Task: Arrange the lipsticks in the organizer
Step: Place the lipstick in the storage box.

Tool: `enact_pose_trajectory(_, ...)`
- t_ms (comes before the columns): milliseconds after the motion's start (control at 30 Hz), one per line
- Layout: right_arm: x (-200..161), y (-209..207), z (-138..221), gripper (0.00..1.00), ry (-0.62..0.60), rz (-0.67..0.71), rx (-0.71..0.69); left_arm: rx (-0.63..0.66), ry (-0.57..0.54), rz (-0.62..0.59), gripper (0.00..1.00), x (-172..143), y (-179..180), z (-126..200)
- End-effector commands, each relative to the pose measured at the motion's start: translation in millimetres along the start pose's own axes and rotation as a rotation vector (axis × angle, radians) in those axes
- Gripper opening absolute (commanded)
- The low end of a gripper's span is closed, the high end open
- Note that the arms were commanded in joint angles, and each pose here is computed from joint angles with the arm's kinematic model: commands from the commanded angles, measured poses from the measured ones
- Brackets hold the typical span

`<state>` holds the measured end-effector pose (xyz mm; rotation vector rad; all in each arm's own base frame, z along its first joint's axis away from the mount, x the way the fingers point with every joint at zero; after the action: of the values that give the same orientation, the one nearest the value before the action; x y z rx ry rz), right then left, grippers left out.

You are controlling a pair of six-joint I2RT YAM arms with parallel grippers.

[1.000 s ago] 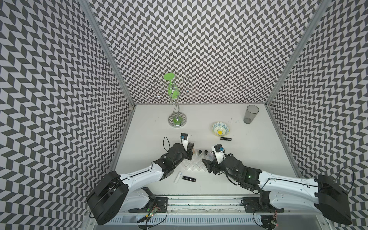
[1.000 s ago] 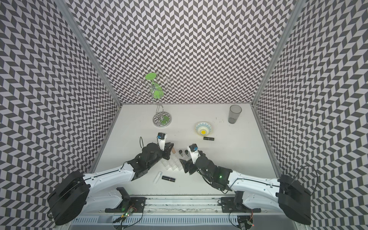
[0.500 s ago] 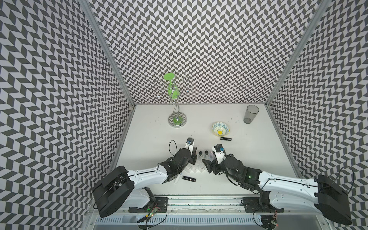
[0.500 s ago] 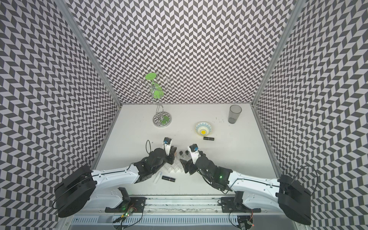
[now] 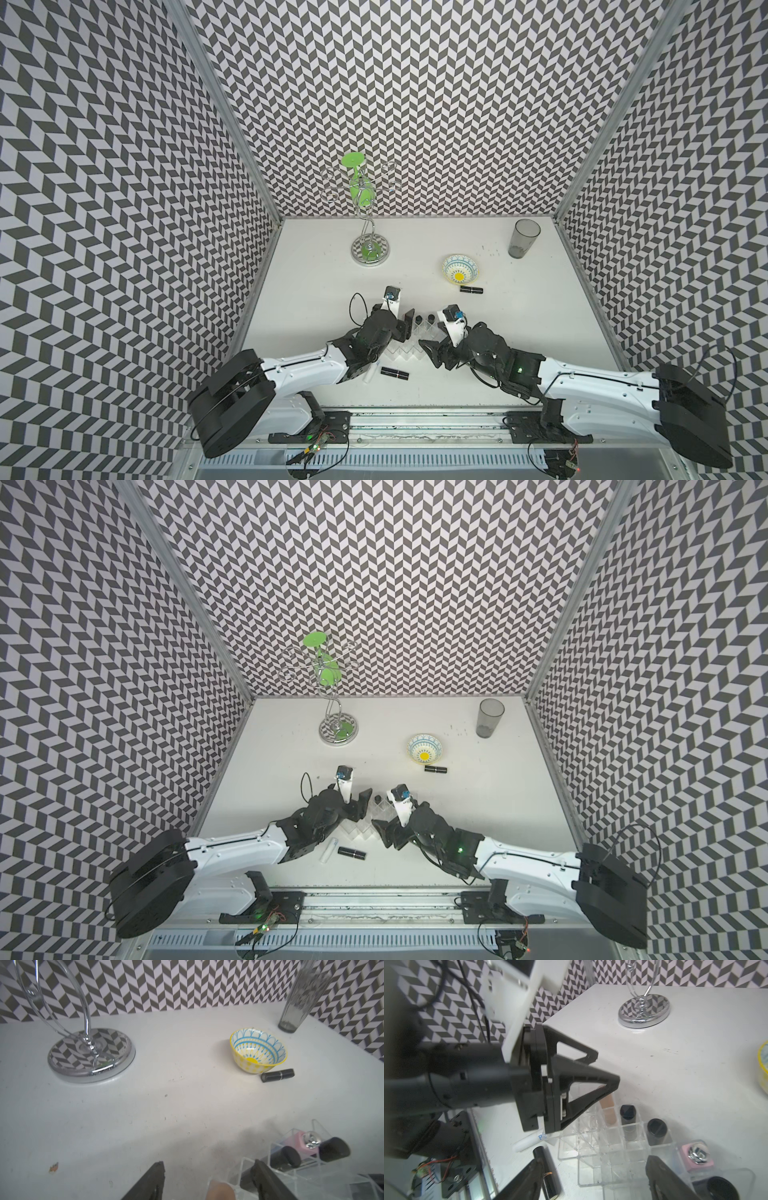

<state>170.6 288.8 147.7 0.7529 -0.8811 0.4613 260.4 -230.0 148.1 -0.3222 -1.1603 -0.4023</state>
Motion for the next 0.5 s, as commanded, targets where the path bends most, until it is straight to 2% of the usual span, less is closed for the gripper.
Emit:
enact_pose_trajectory(0, -28, 35, -2, 0.78, 0.105, 0.037, 0.199, -0.135, -0.101, 0.122, 0.73, 24, 0, 16)
enact_pose_trajectory(100, -54, 51, -5, 0.77, 0.176, 0.077, 0.214, -0.296, -0.152, 0.238, 0.72, 29, 5, 28)
enact_pose_trajectory(233, -74, 65, -14, 0.76, 0.229, 0.120, 0.231, -0.422, -0.190, 0.333, 0.71, 24, 13, 38)
enact_pose_trajectory(333, -82, 69, -26, 0.76, 0.261, 0.165, 0.193, -0.419, -0.176, 0.347, 0.71, 19, 19, 36)
enact_pose_trajectory(467, -89, 65, -41, 0.75, 0.291, 0.199, 0.137, -0.309, -0.166, 0.330, 0.73, 11, 35, 34)
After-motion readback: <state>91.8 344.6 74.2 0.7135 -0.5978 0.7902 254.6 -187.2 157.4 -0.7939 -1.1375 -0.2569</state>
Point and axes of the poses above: each gripper's point midway between its finger pads, its own z axis back along the fingers, its own y axis along the line the jaws close on, x = y × z, the point moved 2 cm from there along z, back along the fingers, and after that the axes turned 8 degrees about -z, right-handed, at the moved point
